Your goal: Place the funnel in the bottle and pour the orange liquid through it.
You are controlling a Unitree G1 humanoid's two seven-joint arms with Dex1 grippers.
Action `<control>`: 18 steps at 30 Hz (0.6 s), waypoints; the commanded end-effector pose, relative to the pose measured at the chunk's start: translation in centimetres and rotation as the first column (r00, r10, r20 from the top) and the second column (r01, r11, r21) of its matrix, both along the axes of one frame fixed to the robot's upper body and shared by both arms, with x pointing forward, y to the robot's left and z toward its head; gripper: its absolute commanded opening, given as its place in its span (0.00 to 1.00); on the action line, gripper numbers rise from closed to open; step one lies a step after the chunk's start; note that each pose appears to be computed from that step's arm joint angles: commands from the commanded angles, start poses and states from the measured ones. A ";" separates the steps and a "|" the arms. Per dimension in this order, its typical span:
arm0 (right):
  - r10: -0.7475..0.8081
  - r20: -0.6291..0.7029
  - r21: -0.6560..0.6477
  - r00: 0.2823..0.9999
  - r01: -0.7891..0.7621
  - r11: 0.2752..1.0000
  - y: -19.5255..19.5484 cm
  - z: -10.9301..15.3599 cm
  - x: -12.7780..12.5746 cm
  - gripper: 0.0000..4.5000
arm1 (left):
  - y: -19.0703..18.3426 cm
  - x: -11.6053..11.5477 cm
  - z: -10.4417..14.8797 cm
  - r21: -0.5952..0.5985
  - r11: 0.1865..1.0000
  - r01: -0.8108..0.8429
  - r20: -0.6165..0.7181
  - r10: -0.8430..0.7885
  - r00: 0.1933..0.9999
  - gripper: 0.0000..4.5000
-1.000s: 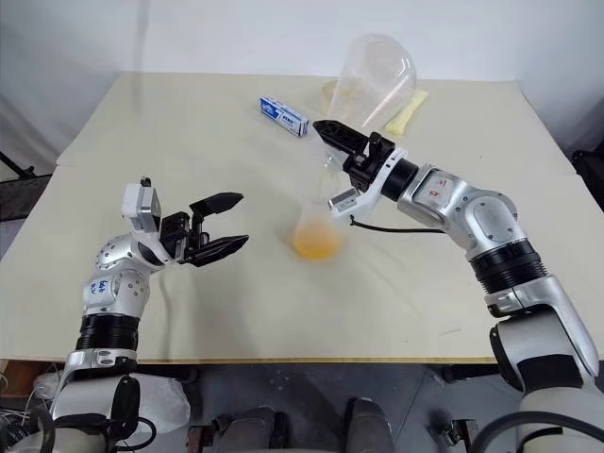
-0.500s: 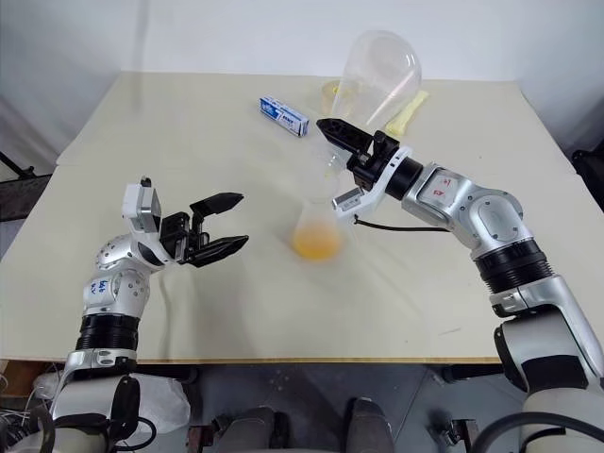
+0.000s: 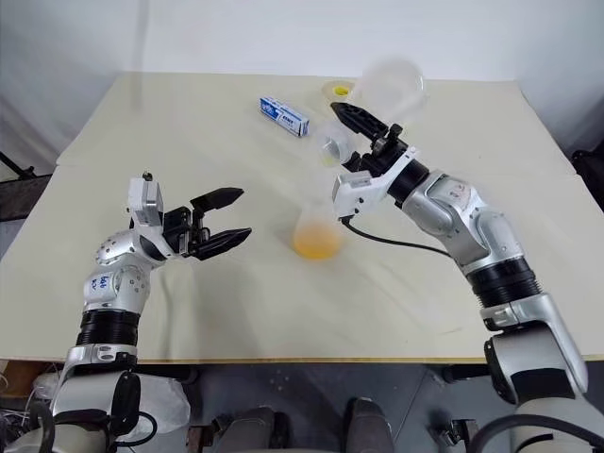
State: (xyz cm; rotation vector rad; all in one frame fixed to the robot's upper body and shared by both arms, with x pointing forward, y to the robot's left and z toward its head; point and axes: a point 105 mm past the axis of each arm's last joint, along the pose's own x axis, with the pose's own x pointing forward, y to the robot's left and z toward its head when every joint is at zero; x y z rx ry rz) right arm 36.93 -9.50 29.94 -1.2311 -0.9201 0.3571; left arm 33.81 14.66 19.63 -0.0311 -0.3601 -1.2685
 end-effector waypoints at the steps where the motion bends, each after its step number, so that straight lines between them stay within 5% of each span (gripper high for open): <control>1: 0.018 -0.149 0.301 0.989 0.028 0.953 -2.8 3.0 0.2 0.56 | 0.1 0.0 0.9 0.016 1.000 -0.016 0.044 0.016 0.999 1.00; 3: 0.038 -0.226 0.427 0.973 0.064 0.902 -4.3 3.4 0.8 0.56 | 0.1 0.0 1.0 0.009 1.000 -0.009 0.033 0.009 0.999 1.00; 8: 0.145 -0.441 0.737 0.886 0.265 0.621 -10.8 2.0 3.0 0.56 | 0.1 0.2 1.1 -0.001 1.000 -0.027 -0.023 0.027 0.999 1.00; 13: 0.239 -0.502 0.837 0.831 0.397 0.377 -15.9 -0.4 3.5 0.56 | 0.2 0.4 1.5 0.005 0.999 -0.046 -0.054 0.047 0.997 1.00; 18: 0.283 -0.490 0.867 0.825 0.428 0.254 -18.5 -2.5 3.3 0.56 | 0.1 0.6 1.6 0.034 0.997 -0.071 -0.089 0.073 0.993 1.00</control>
